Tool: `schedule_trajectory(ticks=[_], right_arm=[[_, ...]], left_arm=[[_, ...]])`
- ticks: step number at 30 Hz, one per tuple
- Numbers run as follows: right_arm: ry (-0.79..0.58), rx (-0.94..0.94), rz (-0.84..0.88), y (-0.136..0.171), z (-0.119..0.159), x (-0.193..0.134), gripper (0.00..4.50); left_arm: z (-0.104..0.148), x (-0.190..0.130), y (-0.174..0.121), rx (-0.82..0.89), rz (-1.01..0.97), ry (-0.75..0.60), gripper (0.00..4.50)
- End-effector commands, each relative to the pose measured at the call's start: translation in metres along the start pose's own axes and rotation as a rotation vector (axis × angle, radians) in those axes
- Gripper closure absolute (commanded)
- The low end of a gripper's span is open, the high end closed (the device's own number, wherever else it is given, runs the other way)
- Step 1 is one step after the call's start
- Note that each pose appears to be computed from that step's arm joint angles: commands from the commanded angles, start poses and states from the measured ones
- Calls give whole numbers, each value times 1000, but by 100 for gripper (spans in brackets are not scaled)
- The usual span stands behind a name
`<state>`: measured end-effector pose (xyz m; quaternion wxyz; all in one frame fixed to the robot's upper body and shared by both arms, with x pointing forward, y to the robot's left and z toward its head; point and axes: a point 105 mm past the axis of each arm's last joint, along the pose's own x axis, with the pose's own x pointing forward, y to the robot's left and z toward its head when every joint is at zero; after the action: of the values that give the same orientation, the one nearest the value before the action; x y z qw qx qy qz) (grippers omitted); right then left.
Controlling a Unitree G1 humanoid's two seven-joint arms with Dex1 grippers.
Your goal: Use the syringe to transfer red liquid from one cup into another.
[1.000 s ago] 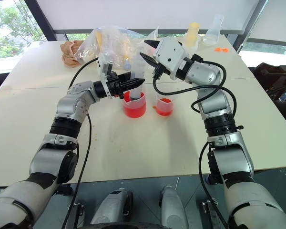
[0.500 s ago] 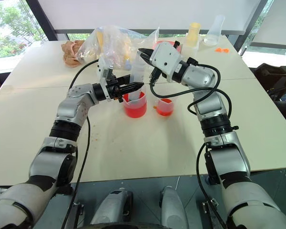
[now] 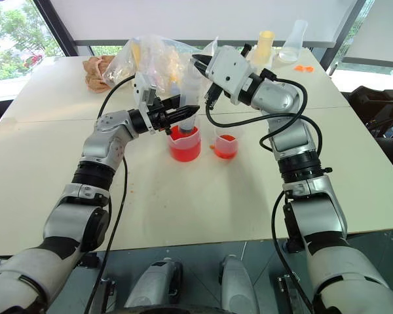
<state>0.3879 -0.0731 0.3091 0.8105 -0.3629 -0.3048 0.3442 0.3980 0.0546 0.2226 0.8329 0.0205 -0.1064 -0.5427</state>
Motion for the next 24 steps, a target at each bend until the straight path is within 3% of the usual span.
schedule_trajectory(ticks=[1,12,20,24], right_arm=[[-101,-98,-198,-55,38,-10,445],[-107,-53,-204,-57,35,-14,445],[-81,-38,-156,-43,30,-26,54],[-49,70,-119,-36,26,-56,54]], left_arm=[[-20,-2,-5,-28,-20,63,305],[-18,-3,-2,-29,-6,55,305],[5,-5,10,-24,33,-7,305],[15,-8,15,-15,59,-34,305]])
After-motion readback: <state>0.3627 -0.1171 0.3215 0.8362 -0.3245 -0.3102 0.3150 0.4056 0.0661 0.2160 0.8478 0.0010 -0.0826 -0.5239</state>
